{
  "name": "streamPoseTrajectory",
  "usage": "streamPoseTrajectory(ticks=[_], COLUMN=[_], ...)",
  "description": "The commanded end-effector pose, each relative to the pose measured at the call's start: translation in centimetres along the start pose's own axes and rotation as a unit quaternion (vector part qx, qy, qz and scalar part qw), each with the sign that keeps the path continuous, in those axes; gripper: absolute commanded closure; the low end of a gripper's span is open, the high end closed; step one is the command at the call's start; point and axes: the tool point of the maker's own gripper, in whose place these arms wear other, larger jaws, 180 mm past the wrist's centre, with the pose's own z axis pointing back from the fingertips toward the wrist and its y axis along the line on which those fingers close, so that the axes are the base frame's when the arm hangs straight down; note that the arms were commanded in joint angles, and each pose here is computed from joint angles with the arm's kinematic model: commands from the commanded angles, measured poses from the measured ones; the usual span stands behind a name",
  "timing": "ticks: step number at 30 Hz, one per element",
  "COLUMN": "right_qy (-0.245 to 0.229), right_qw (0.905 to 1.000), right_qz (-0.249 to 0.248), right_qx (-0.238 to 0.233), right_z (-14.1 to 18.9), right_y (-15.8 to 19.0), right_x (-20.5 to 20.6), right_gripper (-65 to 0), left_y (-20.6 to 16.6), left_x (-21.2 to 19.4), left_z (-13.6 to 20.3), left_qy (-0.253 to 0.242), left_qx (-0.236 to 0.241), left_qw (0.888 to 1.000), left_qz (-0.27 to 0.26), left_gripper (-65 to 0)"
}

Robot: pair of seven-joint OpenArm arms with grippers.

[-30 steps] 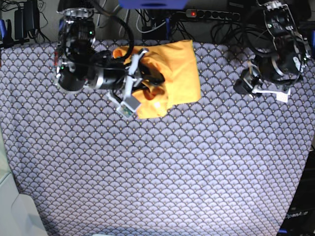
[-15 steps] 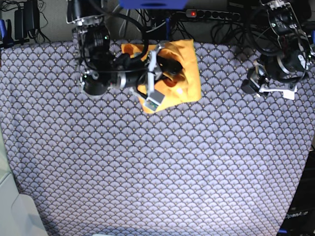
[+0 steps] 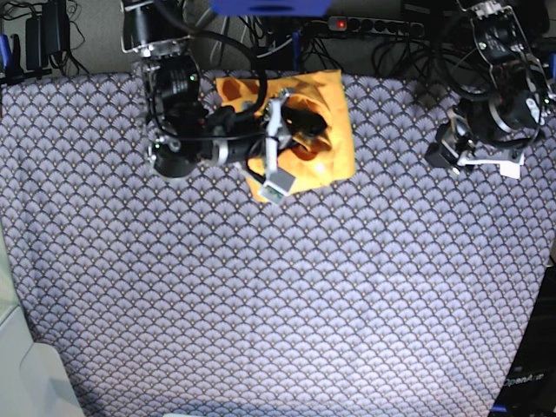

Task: Fold the T-shirt properly
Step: 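Fold the held shirt end with the right gripper over the folded bundle, then press and tuck the fabric with the right gripper, then release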

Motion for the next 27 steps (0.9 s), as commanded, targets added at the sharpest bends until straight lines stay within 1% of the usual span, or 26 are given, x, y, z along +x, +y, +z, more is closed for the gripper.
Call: streamPoseTrajectory(ticks=[1,2,4,8,12,18,20,23,25,27], right_qy=[-0.027,-0.025,-0.020,-0.006,0.001,0.009,-0.001,-0.020,-0.012,-0.003], right_qw=[0.9994,0.9994,0.9991,0.9972,0.9940,0.9876,0.9848,0.9797,0.9781,0.9785], right_qz=[0.016,0.019,0.033,0.066,0.096,0.144,0.164,0.196,0.207,0.206], right_qx=[0.011,0.014,0.020,0.036,0.052,0.063,0.058,0.035,0.016,-0.008], right_z=[0.1,0.0,-0.3,-1.2,-2.0,-2.4,-1.8,-0.1,0.8,2.0], right_y=[0.7,0.9,1.4,2.6,4.0,5.5,6.1,5.9,4.7,2.9], right_x=[1.9,1.8,2.3,3.0,4.1,5.4,6.1,7.3,7.3,6.9], right_gripper=[-14.5,-17.4,-21.1,-24.9,-27.1,-27.4,-27.1,-26.9,-26.9,-26.9], left_y=[-0.9,-0.9,-0.9,-0.9,-0.9,-0.8,-0.8,-0.8,-0.8,-0.8], left_x=[0.6,0.6,0.6,0.6,0.6,0.6,0.6,0.6,0.6,0.6], left_z=[0.4,0.4,0.4,0.3,0.3,0.3,0.3,0.3,0.3,0.4], left_qy=[-0.007,-0.007,-0.007,-0.007,-0.007,-0.007,-0.007,-0.007,-0.006,-0.006], left_qx=[-0.015,-0.015,-0.015,-0.015,-0.016,-0.015,-0.015,-0.015,-0.014,-0.014], left_qw=[1.000,1.000,1.000,1.000,1.000,1.000,1.000,1.000,1.000,1.000], left_qz=[-0.006,-0.006,-0.006,-0.005,-0.004,-0.004,-0.004,-0.004,-0.005,-0.006], left_gripper=[-28.3,-28.3,-28.3,-28.3,-28.3,-28.3,-28.3,-28.3,-28.3,-28.3])
